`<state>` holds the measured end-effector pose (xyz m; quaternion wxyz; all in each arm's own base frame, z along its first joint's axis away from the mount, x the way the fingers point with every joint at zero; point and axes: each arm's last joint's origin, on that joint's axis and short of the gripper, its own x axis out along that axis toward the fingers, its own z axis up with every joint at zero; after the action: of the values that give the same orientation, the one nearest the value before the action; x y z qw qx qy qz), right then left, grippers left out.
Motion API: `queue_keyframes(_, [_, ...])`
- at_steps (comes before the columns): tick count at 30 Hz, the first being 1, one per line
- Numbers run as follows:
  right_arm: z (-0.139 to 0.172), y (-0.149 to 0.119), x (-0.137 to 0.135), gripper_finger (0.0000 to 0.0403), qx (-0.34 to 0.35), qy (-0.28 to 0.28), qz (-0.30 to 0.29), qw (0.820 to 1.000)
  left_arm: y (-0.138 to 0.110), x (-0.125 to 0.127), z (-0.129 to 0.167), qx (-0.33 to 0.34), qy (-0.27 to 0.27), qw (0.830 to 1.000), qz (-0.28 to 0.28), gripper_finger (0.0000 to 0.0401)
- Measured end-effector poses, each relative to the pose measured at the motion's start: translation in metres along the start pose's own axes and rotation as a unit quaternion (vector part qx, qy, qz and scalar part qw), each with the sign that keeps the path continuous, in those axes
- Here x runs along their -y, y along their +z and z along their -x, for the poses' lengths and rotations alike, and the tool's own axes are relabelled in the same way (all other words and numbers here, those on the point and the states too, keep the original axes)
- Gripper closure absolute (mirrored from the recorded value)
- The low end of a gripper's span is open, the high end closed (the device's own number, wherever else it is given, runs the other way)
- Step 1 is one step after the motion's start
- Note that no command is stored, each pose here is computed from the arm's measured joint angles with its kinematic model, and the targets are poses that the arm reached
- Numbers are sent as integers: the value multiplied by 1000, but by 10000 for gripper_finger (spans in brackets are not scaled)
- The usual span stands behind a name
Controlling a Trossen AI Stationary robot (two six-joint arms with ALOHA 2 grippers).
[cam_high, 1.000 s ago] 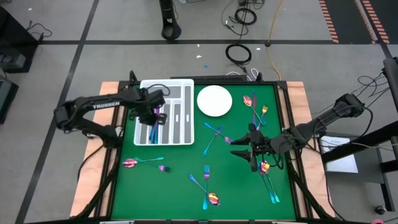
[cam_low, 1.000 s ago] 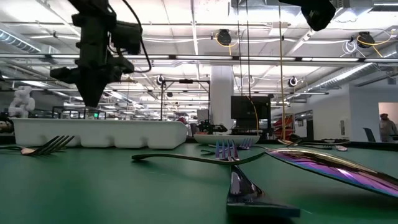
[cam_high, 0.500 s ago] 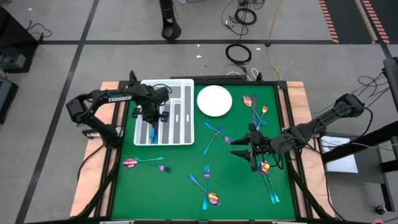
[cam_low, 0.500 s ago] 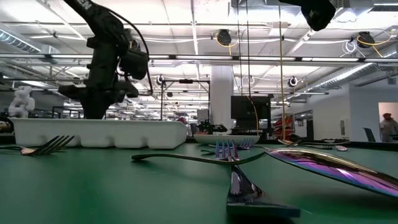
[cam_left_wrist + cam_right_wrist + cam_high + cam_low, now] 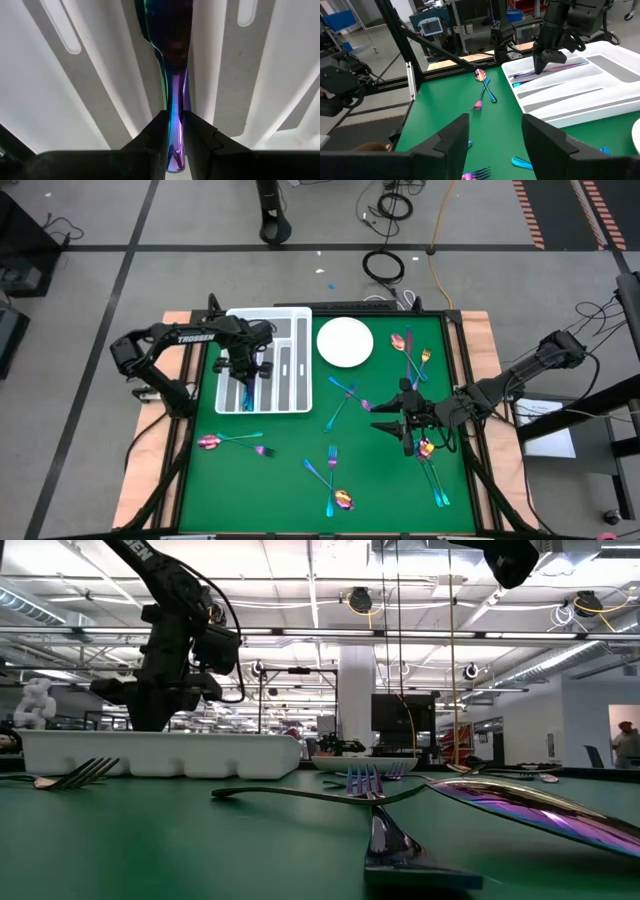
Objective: Sort silverware
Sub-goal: Put the blue knife into the silverware tray
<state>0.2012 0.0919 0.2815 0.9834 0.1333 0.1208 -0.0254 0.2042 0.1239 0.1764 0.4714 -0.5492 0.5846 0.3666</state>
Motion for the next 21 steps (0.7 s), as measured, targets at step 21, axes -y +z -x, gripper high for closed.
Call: queue_keyframes(21, [0,0,0,232,0,0,0,1000,-1,1,0,4,1,1000,-30,306])
